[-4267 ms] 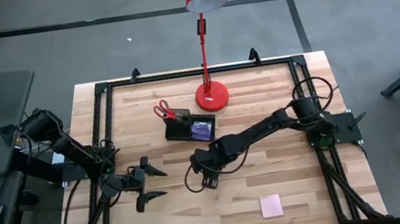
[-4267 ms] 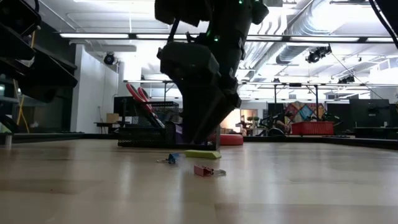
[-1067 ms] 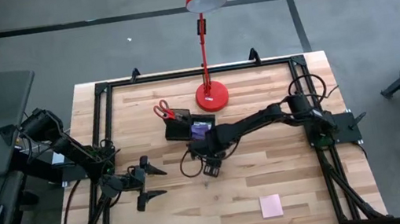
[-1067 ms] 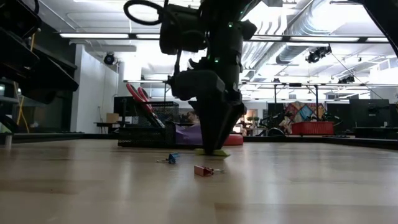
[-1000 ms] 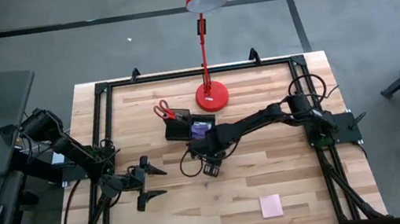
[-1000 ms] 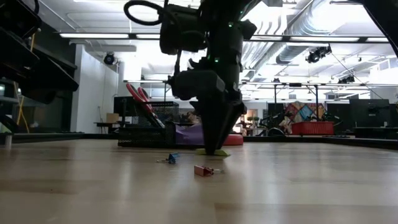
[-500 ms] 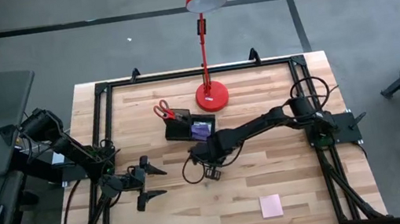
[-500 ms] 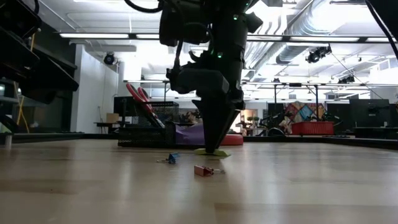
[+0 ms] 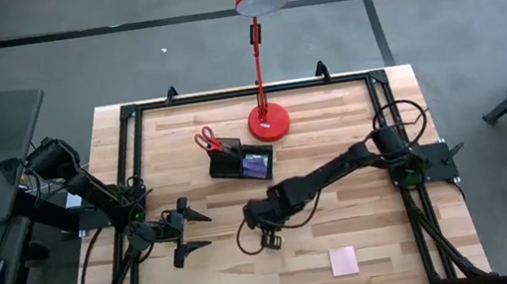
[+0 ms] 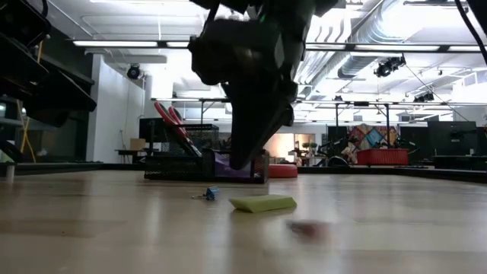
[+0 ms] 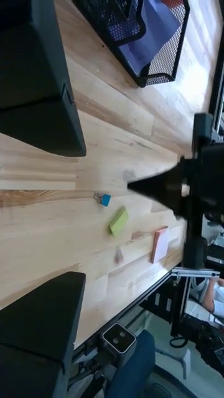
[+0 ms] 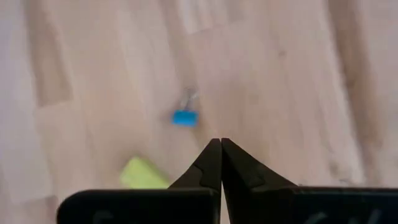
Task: Pick and place office supplies into organizer
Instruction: Put the yellow eraser into the desk organizer
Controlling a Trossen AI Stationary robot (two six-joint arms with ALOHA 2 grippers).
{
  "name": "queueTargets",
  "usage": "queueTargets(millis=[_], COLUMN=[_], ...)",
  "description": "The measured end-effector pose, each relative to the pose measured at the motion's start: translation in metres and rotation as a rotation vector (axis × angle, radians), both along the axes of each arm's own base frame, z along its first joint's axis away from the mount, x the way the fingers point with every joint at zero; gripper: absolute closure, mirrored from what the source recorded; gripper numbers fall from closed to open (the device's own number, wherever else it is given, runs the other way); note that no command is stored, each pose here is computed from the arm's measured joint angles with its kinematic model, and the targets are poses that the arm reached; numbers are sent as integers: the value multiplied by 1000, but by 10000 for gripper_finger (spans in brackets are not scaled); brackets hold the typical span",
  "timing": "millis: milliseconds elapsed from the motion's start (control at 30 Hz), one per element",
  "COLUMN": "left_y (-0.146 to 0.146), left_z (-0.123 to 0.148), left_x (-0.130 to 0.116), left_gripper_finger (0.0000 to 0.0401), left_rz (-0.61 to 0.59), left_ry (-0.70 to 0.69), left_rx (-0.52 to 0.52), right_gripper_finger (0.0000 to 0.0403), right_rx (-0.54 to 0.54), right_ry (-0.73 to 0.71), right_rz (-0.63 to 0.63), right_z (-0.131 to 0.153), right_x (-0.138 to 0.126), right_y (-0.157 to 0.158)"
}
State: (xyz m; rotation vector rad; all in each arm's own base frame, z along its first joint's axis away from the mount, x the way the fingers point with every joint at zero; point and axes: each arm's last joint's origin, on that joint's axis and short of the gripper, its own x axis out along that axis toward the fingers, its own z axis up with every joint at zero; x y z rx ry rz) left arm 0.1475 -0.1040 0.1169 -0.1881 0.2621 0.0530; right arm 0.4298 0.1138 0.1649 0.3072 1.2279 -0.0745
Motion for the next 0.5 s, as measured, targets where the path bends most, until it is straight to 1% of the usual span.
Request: queueTargets(millis=[100,233,367,433,500], left_y=[0,0,0,0,0], left_z=[0,0,0,0,0], left_x=[0,0,0,0,0], left_gripper_finger=[89,89,89,89,89], left_rz=[1,2,2,0,0], left_ry=[0,-1,0,0,0], left_rx=[0,1,4,9,9], right_gripper_finger=[399,400,402,396,378], right_rx=[-35,14,0,-20,-9], right_ry=[1,21,15,9,13], right_rz=[-11,-10,22,43,32], right_z=[0,0,2,2,2], right_x=[-1,-4,-8,-9,-10], right_y=[0,8,19,24,27])
